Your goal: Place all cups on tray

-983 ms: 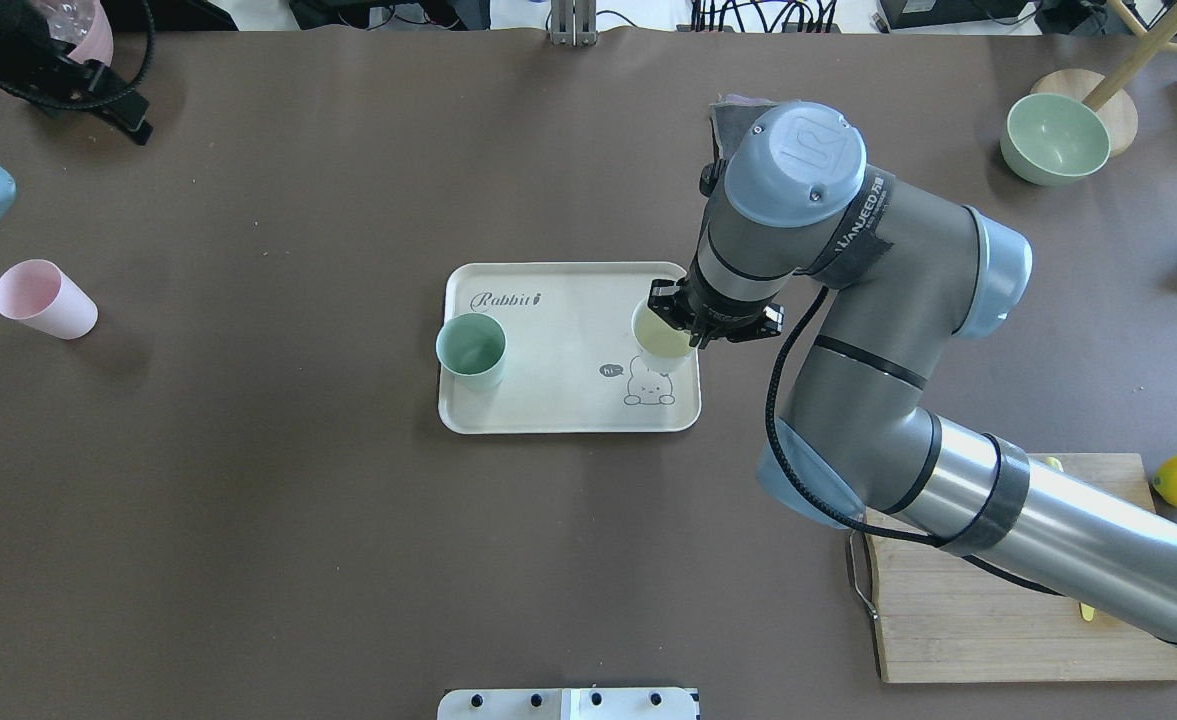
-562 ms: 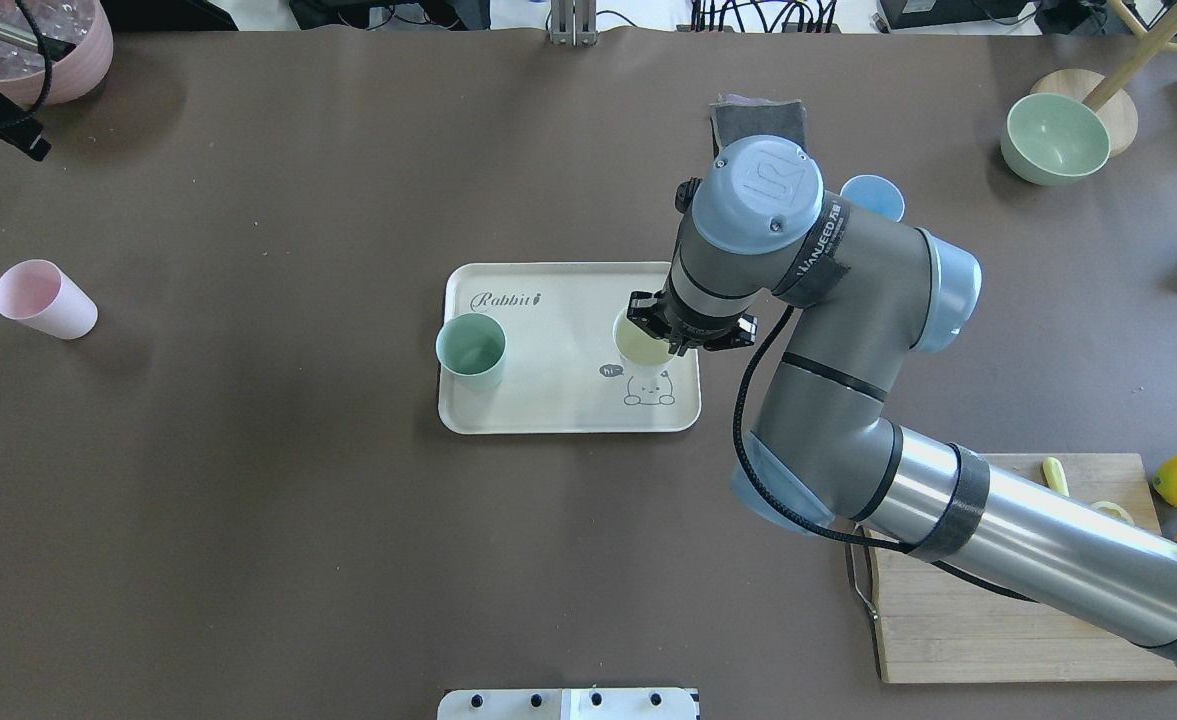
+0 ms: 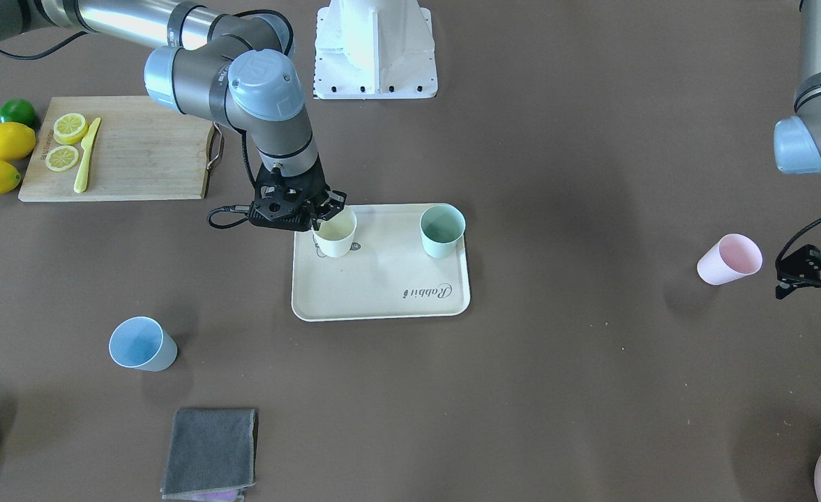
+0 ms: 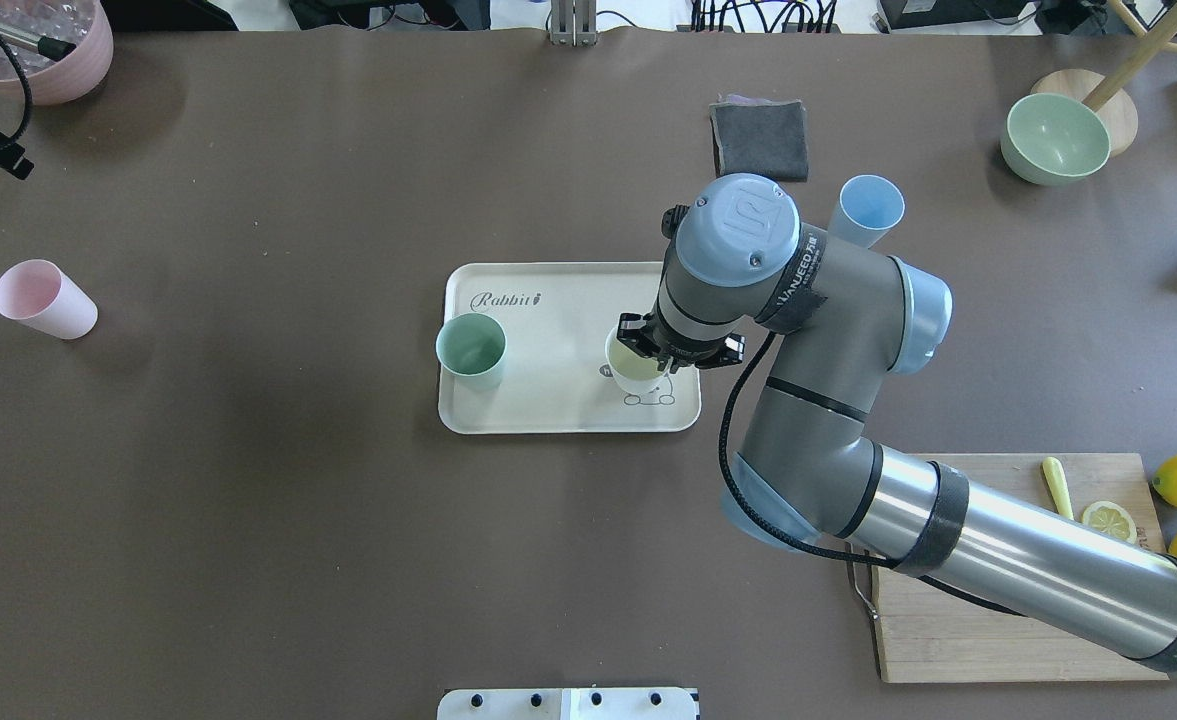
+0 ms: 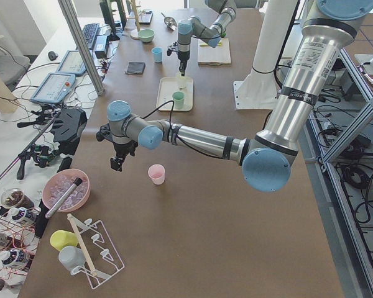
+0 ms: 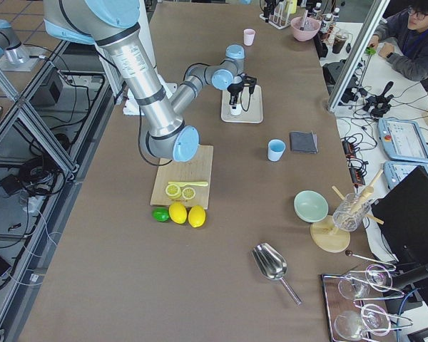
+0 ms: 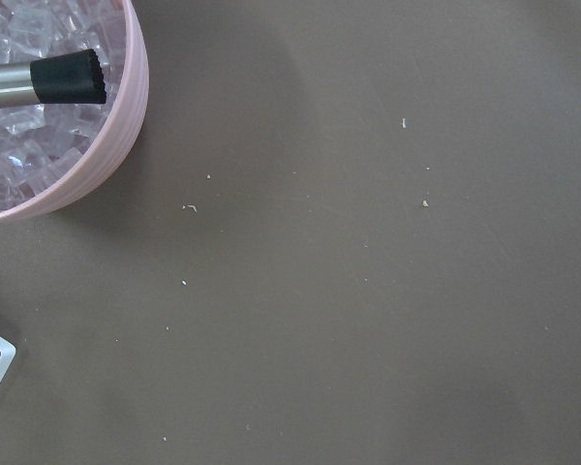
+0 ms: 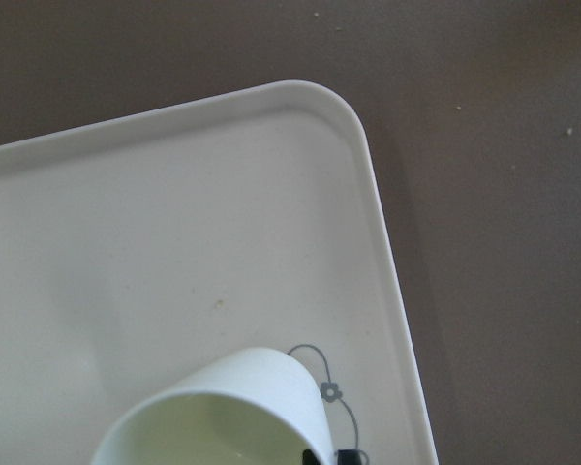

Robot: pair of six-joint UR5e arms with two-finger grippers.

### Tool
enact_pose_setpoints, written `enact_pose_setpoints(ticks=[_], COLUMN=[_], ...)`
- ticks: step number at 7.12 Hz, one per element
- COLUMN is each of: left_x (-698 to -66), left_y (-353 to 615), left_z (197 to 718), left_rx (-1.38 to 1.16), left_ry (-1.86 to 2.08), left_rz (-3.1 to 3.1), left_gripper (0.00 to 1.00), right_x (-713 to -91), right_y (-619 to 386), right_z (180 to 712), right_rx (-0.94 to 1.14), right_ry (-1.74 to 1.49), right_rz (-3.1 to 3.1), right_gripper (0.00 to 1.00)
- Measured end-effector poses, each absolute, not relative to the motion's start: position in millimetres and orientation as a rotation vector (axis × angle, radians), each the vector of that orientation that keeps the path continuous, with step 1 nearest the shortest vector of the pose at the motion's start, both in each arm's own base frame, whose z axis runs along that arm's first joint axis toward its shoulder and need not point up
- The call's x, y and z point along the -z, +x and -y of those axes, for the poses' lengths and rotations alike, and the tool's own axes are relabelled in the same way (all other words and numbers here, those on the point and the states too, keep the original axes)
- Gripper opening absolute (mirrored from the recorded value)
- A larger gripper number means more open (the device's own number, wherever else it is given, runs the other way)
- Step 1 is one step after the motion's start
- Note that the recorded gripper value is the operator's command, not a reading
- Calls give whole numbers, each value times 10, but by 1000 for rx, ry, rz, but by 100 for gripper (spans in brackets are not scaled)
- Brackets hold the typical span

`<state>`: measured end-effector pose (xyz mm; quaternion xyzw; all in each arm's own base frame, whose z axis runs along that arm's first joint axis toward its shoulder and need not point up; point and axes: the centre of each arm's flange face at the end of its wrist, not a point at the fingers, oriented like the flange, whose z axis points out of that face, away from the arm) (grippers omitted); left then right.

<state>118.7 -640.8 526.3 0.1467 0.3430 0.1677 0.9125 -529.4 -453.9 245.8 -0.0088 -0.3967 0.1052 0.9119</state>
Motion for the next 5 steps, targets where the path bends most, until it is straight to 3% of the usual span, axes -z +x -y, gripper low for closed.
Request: enact_pose_setpoints(ticks=[5], left_x=[-6015], left_y=[1150], left_z=[5703], left_rx=[-224], left_ry=[268], left_rz=[-795], left_gripper=[98], right_x=[-2231], right_y=[-5018], right_z=[4639], right_rx=[-226], right_ry=[14], right_rz=[864], right_gripper=[100])
